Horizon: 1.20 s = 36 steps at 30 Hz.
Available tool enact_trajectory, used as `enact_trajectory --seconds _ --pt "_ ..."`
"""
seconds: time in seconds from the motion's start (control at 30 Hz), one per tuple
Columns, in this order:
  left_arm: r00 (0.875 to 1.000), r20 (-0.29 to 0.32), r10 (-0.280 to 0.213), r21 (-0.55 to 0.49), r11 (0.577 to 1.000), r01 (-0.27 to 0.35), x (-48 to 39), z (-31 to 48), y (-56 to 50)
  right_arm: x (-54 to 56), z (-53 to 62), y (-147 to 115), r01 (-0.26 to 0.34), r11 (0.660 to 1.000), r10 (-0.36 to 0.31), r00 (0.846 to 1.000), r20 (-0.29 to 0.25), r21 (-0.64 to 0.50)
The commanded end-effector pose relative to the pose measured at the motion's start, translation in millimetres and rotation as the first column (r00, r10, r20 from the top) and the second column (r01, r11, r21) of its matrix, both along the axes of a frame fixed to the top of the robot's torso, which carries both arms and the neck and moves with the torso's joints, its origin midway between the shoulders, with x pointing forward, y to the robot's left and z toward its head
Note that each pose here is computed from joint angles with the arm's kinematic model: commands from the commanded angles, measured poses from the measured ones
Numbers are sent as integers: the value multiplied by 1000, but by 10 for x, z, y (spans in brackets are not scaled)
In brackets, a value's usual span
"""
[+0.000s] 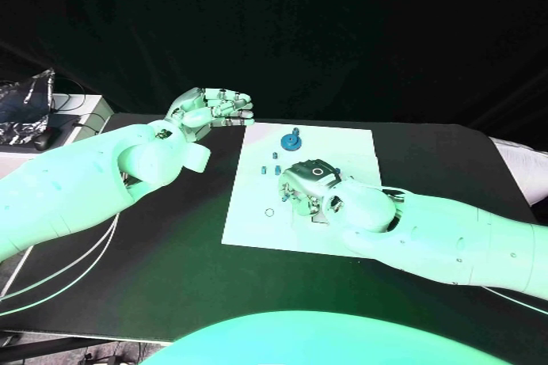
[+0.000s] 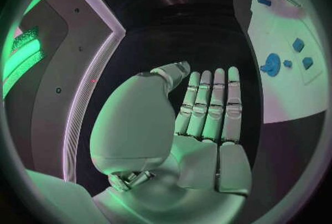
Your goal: Assemble the parts on the task board
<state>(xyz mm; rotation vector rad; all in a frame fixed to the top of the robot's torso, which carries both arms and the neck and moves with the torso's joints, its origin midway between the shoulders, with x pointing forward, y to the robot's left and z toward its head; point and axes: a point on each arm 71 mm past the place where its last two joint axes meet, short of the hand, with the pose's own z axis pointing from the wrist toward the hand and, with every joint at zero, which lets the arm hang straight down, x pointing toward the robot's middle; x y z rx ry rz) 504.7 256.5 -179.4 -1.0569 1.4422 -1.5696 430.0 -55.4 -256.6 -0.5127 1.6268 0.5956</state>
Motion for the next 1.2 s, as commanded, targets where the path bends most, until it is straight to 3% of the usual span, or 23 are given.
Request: enact_trajectory --seconds 0.03,0.5,0.97,1.2 --pt "1000 0 -16 -12 1000 16 -2 6 -14 -6 -1 -5 6 1000 -6 1000 13 -7" --pt "1000 -4 -19 -11 1000 18 -4 5 -15 -1 -12 18 -2 1000 2 1000 8 -17" --pt "1000 -7 -21 -9 1000 21 -8 4 -7 -40 -54 42 -56 998 54 997 -60 -26" --pt "1000 -10 -21 -8 1000 21 -9 2 -1 -36 -14 4 -30 999 31 999 -31 22"
